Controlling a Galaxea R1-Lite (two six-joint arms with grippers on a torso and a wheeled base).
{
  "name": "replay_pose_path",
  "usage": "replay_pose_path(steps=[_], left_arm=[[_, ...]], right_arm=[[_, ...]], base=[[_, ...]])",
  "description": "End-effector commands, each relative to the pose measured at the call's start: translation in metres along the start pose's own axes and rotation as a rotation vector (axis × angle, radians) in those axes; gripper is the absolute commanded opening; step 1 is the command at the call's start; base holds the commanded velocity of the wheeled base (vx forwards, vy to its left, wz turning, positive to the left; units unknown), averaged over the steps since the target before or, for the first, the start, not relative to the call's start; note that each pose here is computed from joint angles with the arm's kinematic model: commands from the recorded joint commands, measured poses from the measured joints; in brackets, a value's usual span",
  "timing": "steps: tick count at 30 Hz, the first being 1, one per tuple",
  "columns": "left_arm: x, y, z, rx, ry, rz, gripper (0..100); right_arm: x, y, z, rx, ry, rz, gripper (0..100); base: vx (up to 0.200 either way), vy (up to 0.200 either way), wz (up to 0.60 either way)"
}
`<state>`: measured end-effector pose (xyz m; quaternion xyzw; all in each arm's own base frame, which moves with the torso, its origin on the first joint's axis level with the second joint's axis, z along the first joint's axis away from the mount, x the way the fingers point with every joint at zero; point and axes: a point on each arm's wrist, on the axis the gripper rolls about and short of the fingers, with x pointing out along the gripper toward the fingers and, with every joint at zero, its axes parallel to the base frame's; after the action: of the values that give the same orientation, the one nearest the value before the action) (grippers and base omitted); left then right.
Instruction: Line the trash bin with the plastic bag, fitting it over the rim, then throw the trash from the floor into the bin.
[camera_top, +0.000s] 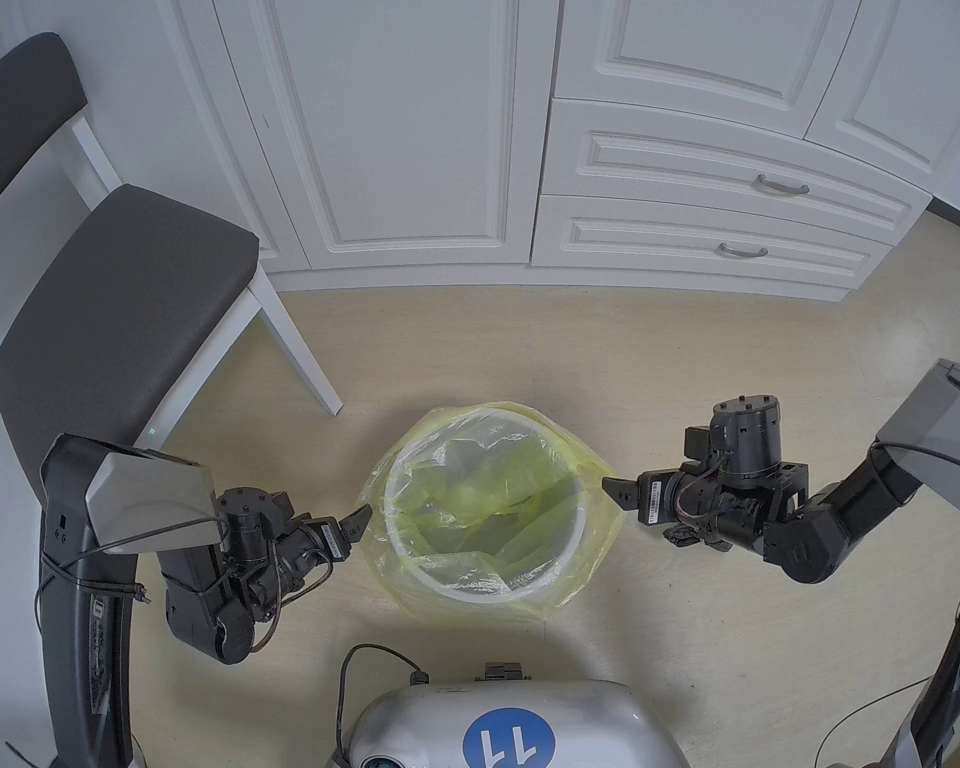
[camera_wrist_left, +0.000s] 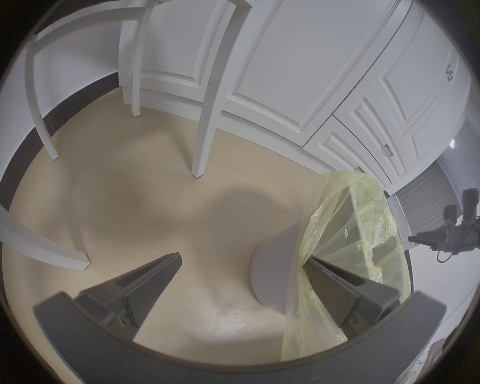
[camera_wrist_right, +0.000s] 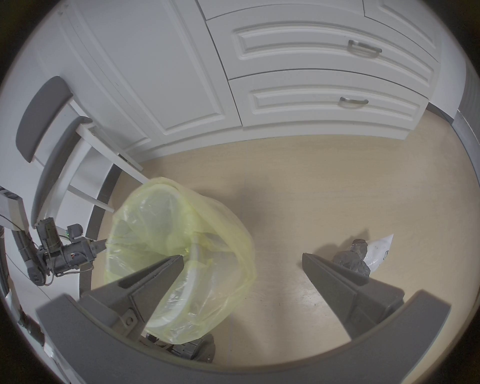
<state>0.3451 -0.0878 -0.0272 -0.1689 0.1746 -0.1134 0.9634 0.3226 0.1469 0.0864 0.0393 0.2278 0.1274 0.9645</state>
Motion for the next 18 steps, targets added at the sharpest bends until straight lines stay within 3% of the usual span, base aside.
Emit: replay_pose_path(steps=[1,10,18], left_arm=[[0.005,0.001,-0.003,-0.001,-0.001,0.0,100],[0.008,0.002,-0.003,-0.004,-0.005,-0.001,100],[0.031,0.012,-0.018,-0.014,-0.005,0.015,100]], right_arm=[[0.025,-0.006,-0.018,-0.002,0.061,-0.024,100],[0.055,-0.008,-0.048,-0.011,0.147,-0.039,100],[0.115,-0.026,-0.078,0.024,0.182,-0.096,100]], base=[[0.0,0.0,0.0],[0.0,0.0,0.0],[0.0,0.0,0.0]])
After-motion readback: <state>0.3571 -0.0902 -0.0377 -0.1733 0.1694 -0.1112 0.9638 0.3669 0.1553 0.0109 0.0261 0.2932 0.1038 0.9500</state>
